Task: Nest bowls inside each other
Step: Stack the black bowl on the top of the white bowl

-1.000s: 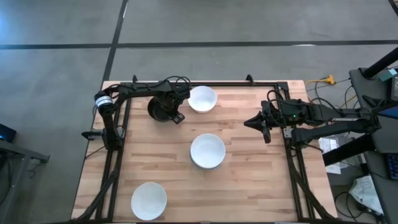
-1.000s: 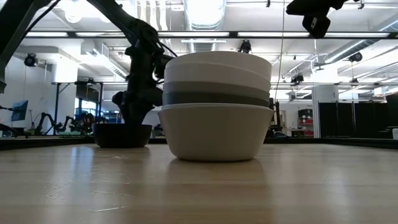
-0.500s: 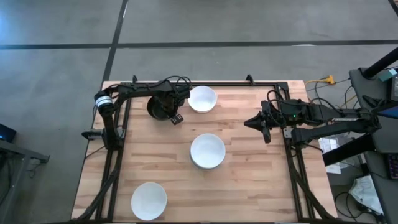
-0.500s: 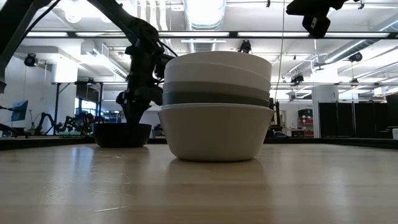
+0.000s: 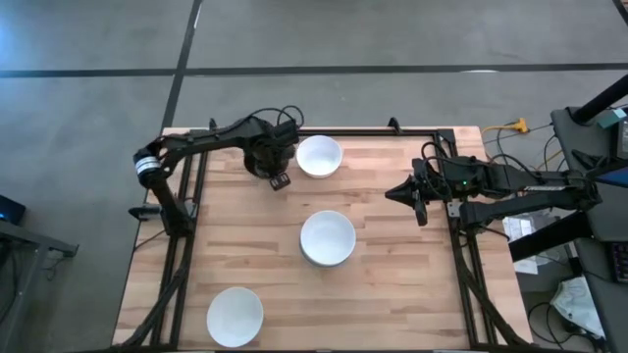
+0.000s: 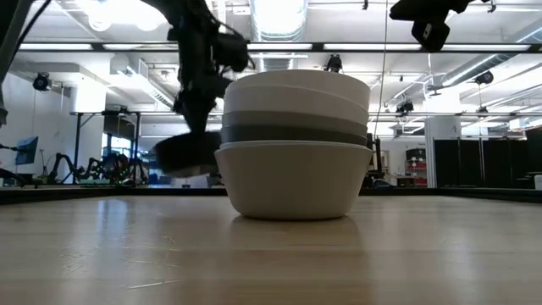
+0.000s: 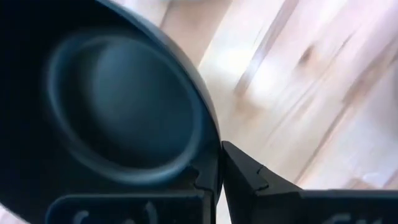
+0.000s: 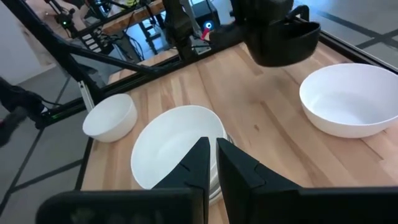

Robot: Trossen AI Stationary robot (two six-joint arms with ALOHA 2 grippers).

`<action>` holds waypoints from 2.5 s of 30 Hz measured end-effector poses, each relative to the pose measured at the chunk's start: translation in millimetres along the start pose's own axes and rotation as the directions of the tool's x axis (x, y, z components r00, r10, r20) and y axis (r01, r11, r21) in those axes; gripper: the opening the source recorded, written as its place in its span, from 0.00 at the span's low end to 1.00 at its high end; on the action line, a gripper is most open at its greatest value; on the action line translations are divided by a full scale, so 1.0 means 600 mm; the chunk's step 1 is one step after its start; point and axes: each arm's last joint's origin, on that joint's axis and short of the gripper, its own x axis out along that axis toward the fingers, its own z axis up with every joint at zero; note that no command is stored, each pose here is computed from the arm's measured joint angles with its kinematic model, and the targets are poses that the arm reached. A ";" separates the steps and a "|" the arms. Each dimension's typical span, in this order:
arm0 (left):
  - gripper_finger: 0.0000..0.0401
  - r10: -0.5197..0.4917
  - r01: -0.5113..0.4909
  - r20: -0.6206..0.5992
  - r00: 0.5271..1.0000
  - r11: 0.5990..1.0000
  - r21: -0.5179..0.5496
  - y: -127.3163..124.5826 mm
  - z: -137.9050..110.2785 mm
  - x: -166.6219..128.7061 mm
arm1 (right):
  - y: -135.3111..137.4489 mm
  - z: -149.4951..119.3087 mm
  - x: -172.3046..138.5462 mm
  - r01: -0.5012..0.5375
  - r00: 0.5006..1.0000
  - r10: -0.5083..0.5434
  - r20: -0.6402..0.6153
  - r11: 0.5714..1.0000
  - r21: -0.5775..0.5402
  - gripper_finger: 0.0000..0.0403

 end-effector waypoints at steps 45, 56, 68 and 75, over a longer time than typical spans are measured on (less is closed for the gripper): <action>0.00 -0.205 -0.338 0.345 0.916 0.069 0.939 -0.333 -0.109 -0.272 | 0.007 -0.003 0.003 -0.019 1.000 0.024 -0.011 0.958 0.286 0.06; 0.00 -0.044 -0.172 0.167 0.985 -0.200 0.964 -0.395 -0.059 -0.185 | 0.011 -0.007 0.005 0.012 1.000 -0.010 -0.005 0.954 0.301 0.06; 0.00 0.124 -0.121 0.153 0.980 -0.231 0.965 -0.424 -0.032 -0.103 | 0.003 -0.021 0.013 0.060 0.998 -0.057 -0.019 0.943 0.328 0.06; 0.00 0.085 -0.096 0.111 0.990 -0.165 0.982 -0.436 -0.035 -0.093 | -0.003 -0.059 0.028 0.092 0.994 -0.061 -0.091 0.918 0.386 0.06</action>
